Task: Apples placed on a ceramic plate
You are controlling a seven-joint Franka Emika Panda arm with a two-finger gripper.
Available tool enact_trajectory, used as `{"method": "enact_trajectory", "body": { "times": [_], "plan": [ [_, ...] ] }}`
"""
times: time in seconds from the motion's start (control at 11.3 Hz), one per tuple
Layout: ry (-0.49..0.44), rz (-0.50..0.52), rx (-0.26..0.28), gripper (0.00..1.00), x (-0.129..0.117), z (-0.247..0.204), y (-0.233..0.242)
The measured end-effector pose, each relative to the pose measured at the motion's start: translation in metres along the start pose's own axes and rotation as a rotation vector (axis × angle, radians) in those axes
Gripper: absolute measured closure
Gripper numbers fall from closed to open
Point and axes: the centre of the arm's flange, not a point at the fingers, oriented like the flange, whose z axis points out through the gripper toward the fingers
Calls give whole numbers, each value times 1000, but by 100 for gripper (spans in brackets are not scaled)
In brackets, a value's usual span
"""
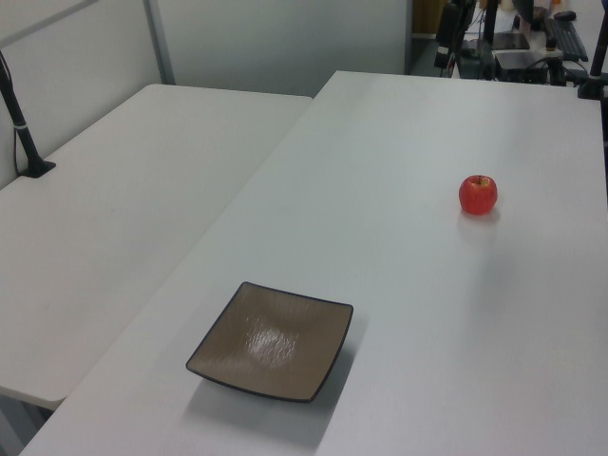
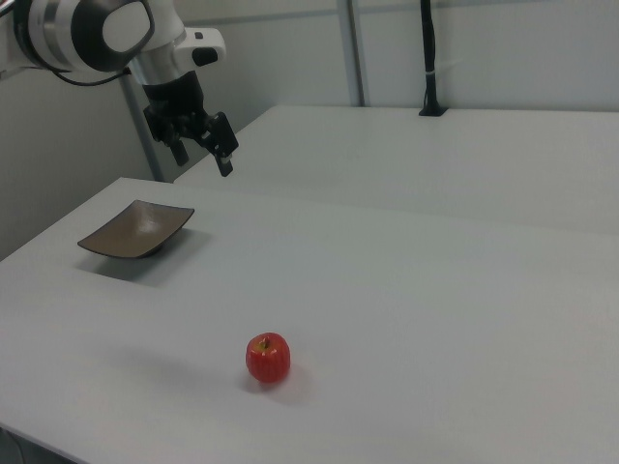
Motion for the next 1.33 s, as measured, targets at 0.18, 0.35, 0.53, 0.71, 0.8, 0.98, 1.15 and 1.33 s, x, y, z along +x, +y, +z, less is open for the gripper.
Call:
{"method": "enact_trajectory", "body": {
  "times": [0.18,0.35,0.53,0.71,0.8,0.98,1.15,1.33],
  "plan": [
    [0,0,0,0,0,0,0],
    [0,-1,0,0,0,0,0],
    [0,-1,0,0,0,0,0],
    [0,-1,0,0,0,0,0],
    [-3,-1,0,0,-1,0,0],
    [-55,-1,-3,0,-8,1,0],
    [-163,-10,-9,0,-26,0,-2],
    [-259,-27,-14,0,-45,-3,-9]
  ]
}}
